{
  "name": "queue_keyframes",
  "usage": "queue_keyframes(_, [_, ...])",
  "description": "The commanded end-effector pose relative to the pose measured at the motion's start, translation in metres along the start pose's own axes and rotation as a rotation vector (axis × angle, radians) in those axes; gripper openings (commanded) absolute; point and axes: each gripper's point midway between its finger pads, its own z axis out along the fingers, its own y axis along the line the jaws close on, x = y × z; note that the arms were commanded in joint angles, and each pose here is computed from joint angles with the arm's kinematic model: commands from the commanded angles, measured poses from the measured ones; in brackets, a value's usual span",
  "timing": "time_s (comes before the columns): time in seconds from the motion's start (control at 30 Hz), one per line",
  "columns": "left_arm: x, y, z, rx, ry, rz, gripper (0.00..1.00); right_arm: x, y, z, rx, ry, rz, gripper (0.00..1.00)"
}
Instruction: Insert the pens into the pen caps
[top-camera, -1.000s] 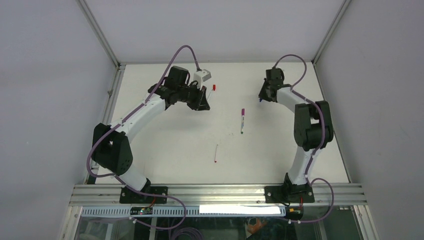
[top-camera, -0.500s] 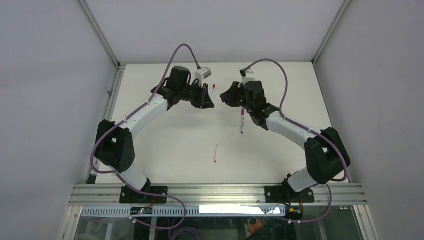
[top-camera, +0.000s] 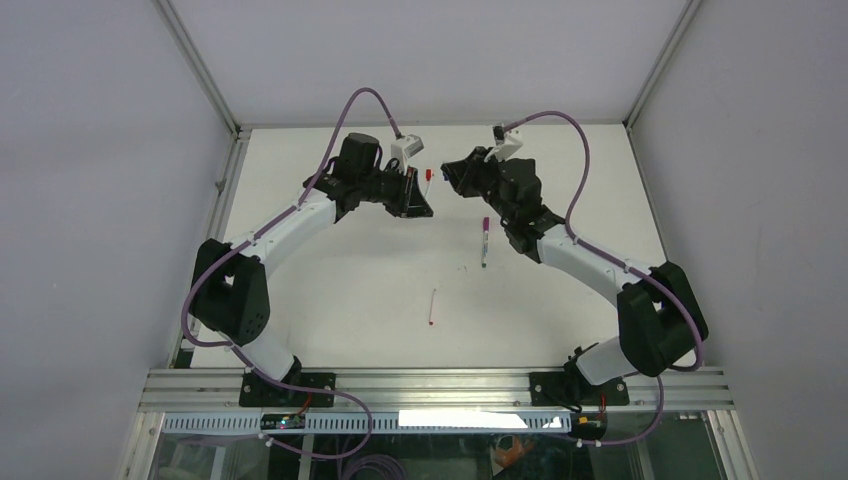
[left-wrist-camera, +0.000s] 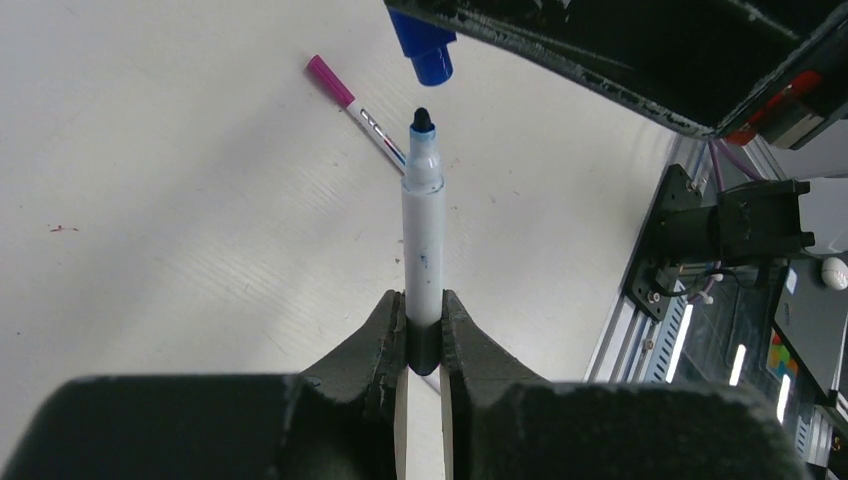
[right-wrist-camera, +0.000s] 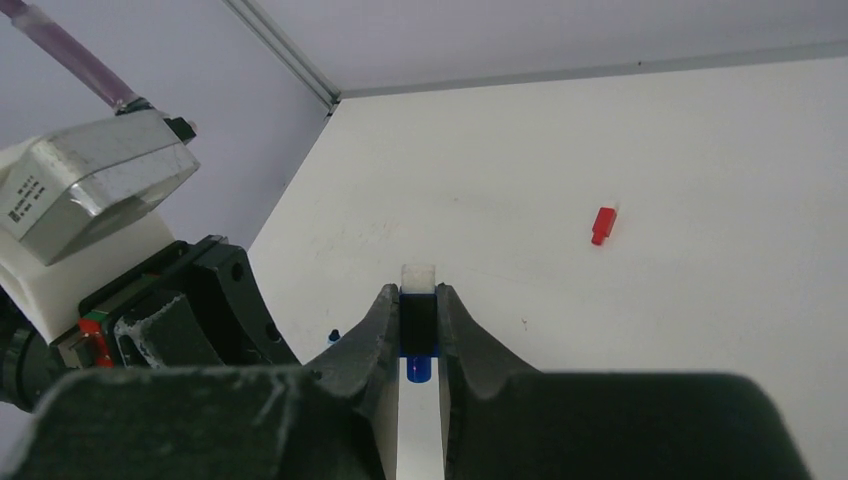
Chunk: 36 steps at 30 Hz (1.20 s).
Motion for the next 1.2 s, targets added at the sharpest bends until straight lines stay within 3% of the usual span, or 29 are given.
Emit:
queue_keyframes(0.0, [-0.014, -0.017, -0.004, 0.067, -0.046, 0.034, 0.00, -0.060, 0.024, 0.001, -0.049, -0.190, 0.005, 0.00])
queue_keyframes(0.43, [-0.016, -0.019, -0.005, 0.090, -0.060, 0.022, 0.00, -0.075, 0.048, 0.003, -0.132, -0.253, 0.035, 0.00])
queue_keyframes(1.17, [-0.020, -0.019, -0.010, 0.085, -0.080, 0.027, 0.00, -0.046, 0.054, 0.007, -0.171, -0.179, 0.054, 0.00])
